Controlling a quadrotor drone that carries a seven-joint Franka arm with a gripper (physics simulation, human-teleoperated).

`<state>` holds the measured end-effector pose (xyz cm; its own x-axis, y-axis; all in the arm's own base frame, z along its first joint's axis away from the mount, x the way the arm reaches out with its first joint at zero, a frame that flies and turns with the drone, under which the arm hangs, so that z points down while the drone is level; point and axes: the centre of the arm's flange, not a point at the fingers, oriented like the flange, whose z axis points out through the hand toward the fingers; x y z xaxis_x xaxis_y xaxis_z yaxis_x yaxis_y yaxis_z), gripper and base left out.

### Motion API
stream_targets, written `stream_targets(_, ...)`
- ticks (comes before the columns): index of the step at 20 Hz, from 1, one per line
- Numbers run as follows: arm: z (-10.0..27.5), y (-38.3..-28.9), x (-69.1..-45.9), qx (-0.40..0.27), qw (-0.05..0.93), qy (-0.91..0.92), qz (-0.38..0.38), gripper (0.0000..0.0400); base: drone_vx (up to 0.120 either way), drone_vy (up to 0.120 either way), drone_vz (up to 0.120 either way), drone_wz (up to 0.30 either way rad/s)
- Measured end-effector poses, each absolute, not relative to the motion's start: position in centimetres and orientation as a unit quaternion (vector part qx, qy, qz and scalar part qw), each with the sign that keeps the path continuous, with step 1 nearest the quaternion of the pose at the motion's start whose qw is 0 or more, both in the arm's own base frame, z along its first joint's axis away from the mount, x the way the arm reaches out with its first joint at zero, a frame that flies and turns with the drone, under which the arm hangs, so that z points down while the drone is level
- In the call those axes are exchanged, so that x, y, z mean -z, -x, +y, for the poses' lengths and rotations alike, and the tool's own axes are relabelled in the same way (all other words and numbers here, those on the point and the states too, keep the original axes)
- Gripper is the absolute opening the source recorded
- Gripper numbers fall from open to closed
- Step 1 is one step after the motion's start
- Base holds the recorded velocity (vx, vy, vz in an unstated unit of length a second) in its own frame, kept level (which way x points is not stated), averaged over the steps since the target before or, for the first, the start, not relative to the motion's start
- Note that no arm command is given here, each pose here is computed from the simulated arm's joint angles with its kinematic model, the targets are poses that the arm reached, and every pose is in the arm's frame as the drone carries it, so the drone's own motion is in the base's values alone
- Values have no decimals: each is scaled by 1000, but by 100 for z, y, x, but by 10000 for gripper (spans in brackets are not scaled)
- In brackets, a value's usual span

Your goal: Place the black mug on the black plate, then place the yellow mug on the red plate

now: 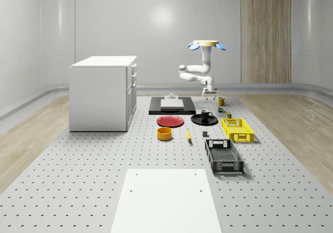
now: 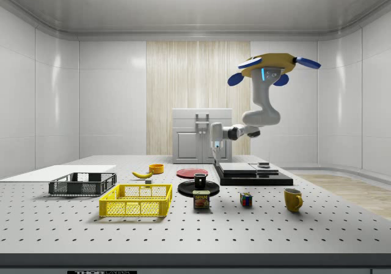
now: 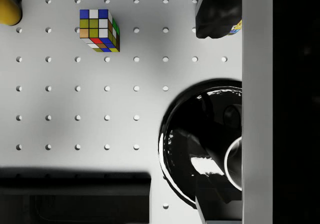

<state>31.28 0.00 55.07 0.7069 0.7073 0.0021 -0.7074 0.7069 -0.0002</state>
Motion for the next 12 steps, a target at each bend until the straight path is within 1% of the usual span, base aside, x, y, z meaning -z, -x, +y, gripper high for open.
stream_targets(12, 0, -3128, -5507, -383, 924, 0, -1, 400, -120, 120, 0, 0)
